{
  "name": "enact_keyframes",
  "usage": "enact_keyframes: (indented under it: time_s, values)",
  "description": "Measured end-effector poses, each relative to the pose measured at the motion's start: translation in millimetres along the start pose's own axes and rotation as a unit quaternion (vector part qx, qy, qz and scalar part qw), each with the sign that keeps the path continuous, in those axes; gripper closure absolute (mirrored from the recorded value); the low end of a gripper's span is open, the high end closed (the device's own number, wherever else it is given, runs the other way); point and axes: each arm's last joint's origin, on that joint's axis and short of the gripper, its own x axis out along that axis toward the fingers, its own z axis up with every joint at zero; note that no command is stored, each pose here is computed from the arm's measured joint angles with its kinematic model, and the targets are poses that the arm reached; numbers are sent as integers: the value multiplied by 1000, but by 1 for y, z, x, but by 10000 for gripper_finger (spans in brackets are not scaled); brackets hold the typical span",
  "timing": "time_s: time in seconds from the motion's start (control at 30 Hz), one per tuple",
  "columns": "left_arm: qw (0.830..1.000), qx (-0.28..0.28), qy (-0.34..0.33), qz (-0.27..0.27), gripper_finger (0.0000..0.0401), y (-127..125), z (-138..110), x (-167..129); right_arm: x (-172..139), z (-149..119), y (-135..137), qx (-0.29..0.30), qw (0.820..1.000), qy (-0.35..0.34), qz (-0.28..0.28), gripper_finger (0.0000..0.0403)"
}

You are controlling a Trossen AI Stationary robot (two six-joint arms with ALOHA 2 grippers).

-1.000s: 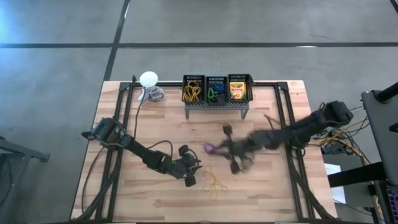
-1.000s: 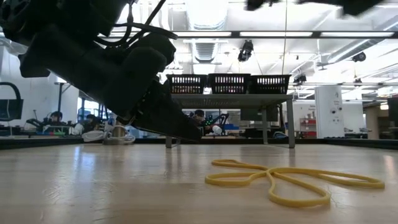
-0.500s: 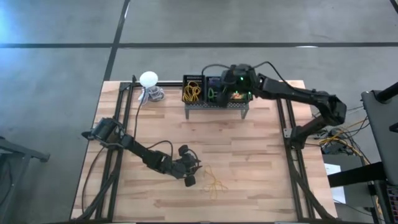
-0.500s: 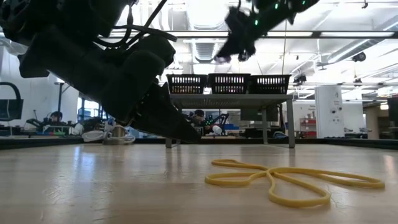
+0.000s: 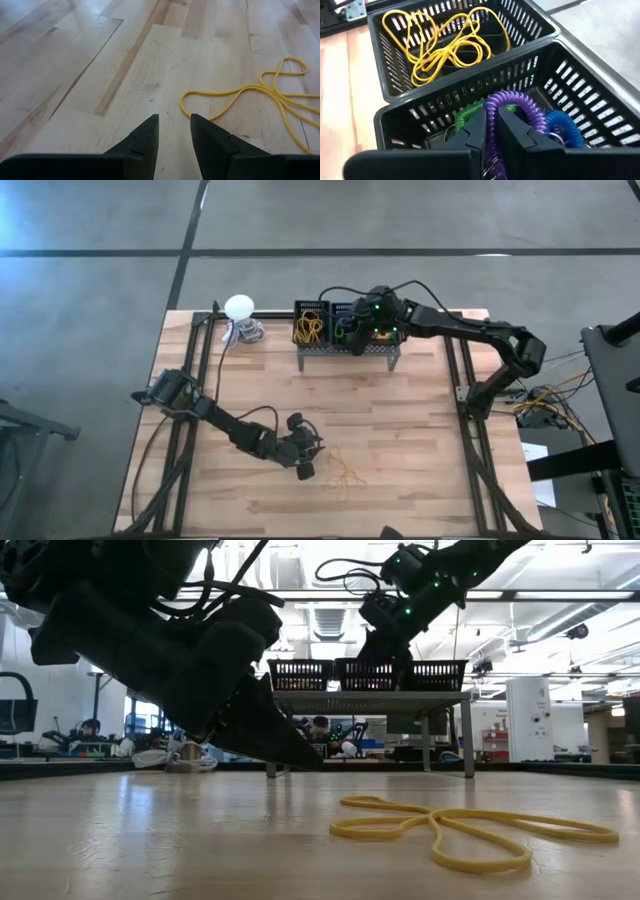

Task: Pick & Place Office Desk Supplies
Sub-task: Put the violet keychain into the middle black bin on the shelf, then put the yellow rubber band into the left black bin on the shelf

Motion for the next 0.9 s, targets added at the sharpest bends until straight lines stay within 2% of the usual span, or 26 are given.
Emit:
enact_keyframes:
  time_s: [0.17, 0.37, 0.57, 0.73, 0.9]
  values:
    - [1000, 0, 0, 0, 283, 0, 0, 0, -11, 1, 1, 4, 1000, 11, -8, 361]
    - [1000, 0, 0, 0, 283, 0, 0, 0, -21, -1, 3, 8, 999, 38, -6, 302]
    - [1000, 1, 2, 1, 284, 0, 0, 0, -37, 6, 17, -9, 1000, 13, 24, 255]
    - [1000, 2, 3, 1, 284, 0, -1, 0, -62, 3, 55, -57, 995, -13, 76, 255]
    - [1000, 2, 5, 2, 284, 0, -1, 0, -77, -38, 120, -128, 976, -28, 174, 272]
